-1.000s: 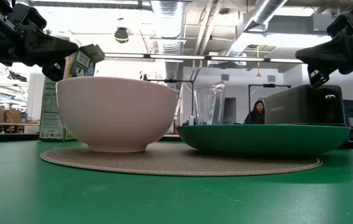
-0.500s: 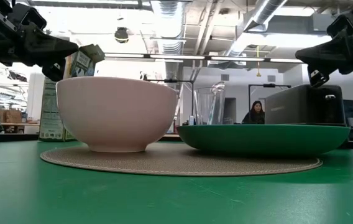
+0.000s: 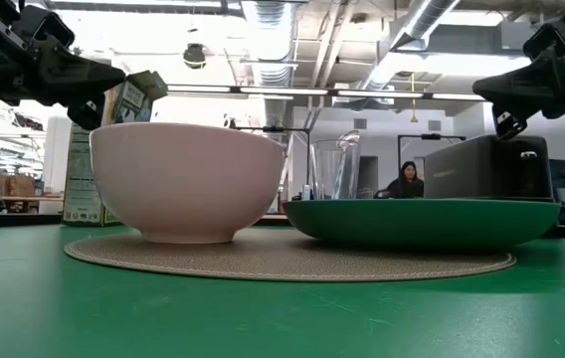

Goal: Arrange a breakfast setting

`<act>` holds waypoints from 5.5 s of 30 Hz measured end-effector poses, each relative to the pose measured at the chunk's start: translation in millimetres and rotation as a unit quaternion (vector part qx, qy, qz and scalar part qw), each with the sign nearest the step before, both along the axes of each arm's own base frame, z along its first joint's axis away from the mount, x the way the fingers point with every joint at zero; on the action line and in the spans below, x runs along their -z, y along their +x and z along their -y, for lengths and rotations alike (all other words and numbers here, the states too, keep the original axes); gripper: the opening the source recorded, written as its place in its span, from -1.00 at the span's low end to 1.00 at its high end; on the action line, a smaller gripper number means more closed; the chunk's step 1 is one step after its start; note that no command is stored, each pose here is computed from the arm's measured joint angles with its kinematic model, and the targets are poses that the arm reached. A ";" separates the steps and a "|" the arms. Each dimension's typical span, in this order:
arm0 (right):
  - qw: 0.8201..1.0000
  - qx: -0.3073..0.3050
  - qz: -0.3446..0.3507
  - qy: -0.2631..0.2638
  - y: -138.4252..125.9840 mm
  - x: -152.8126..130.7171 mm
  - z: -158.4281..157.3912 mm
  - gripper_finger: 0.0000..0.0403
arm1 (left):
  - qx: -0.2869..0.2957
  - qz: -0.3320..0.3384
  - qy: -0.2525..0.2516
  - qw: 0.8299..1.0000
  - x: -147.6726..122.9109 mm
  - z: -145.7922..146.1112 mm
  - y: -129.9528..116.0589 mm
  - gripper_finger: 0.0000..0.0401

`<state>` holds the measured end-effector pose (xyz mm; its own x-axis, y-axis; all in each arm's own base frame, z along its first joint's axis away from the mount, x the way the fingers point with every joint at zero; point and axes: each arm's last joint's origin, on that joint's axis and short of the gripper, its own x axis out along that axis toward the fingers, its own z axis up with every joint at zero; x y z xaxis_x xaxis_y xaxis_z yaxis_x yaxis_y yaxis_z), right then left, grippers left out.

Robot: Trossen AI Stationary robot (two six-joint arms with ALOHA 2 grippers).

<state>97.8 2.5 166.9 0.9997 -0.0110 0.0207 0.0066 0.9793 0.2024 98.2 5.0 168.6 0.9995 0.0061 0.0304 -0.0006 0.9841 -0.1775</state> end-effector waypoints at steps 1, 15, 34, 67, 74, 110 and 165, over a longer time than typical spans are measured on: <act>1.000 0.000 0.000 0.000 0.0 0.0 0.0 -0.79 | 0.000 0.000 0.000 1.000 0.1 0.0 0.0 -1.00; 1.000 0.000 0.000 0.000 0.0 -0.1 0.0 -0.79 | 0.000 0.000 0.000 1.000 0.1 0.0 0.0 -1.00; 0.992 0.005 0.003 -0.128 -0.1 -1.0 0.2 -0.79 | -0.118 0.043 -0.072 0.990 -9.7 -6.9 -2.1 -1.00; 0.994 0.019 0.101 -0.033 -2.6 -19.8 0.8 -0.79 | -0.149 0.064 -0.008 0.987 -91.6 -8.9 4.4 0.42; 0.989 0.075 0.110 -0.062 -3.5 -22.4 3.8 -0.79 | -0.191 -0.052 0.000 0.980 -142.3 -12.7 24.4 0.43; 0.982 0.109 0.113 -0.102 -4.2 -24.3 7.1 -0.79 | -0.389 -0.539 -0.016 0.747 -228.5 -65.6 41.4 0.43; 0.981 0.131 0.091 -0.109 -3.6 -20.8 8.4 -0.79 | -0.364 -0.672 -0.026 0.645 -124.5 -98.9 66.2 -0.80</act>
